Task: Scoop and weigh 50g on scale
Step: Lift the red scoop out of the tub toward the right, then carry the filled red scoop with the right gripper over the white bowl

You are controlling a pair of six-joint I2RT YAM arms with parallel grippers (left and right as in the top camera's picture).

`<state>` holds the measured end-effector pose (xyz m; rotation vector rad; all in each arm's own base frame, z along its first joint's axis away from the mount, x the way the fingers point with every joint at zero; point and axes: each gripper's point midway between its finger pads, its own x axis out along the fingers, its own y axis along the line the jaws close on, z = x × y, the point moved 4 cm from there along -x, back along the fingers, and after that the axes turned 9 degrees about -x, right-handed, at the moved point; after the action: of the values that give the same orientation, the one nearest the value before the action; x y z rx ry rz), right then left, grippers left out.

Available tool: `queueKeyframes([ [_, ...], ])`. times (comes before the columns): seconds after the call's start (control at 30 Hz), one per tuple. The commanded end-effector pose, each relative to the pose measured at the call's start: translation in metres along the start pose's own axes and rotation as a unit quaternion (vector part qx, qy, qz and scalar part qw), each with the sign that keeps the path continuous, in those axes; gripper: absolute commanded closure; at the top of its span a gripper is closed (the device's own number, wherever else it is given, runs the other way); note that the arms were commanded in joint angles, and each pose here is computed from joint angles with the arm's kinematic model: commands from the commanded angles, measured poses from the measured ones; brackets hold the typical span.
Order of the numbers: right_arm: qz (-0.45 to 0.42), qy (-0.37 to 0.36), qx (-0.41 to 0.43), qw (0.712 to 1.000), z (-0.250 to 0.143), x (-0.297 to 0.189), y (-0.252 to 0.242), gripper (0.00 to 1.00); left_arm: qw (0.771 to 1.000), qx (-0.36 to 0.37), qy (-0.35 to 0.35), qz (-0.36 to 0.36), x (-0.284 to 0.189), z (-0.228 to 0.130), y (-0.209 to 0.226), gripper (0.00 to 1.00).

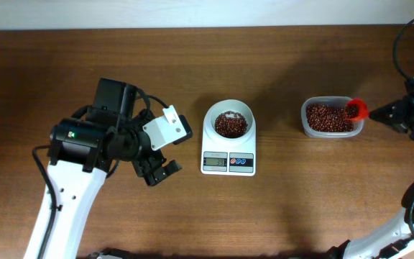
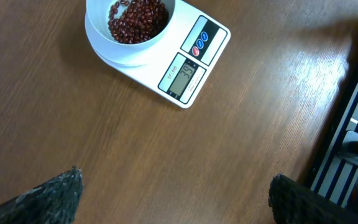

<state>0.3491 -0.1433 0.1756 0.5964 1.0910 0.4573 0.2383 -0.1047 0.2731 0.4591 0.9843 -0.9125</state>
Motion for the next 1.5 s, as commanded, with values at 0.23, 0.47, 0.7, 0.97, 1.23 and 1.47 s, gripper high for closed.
queueKeyframes([
  [0.23, 0.068, -0.057, -0.039, 0.995, 0.017, -0.013, 0.036, 0.96, 1.000, 0.004, -0.005, 0.002, -0.003, -0.002, -0.002, 0.01],
  [0.47, 0.109, -0.038, -0.055, 0.992, 0.020, 0.008, 0.065, 0.96, 1.000, 0.004, -0.005, 0.002, -0.003, -0.002, -0.002, 0.01],
  [0.7, 0.154, 0.016, -0.107, 0.982, 0.017, 0.051, 0.117, 0.96, 1.000, 0.004, -0.005, 0.002, -0.003, -0.002, -0.002, 0.01],
  [0.97, 0.194, 0.090, -0.175, 0.961, -0.002, 0.103, 0.180, 0.96, 1.000, 0.004, -0.005, 0.002, -0.003, -0.002, -0.002, 0.01],
  [1.23, 0.215, 0.124, -0.220, 0.943, -0.018, 0.129, 0.215, 0.96, 1.000, 0.004, -0.005, 0.002, -0.003, -0.002, -0.002, 0.01],
  [1.47, 0.194, 0.128, -0.270, 0.934, -0.019, 0.144, 0.221, 0.96, 1.000, 0.004, -0.005, 0.002, -0.003, -0.002, -0.002, 0.01],
])
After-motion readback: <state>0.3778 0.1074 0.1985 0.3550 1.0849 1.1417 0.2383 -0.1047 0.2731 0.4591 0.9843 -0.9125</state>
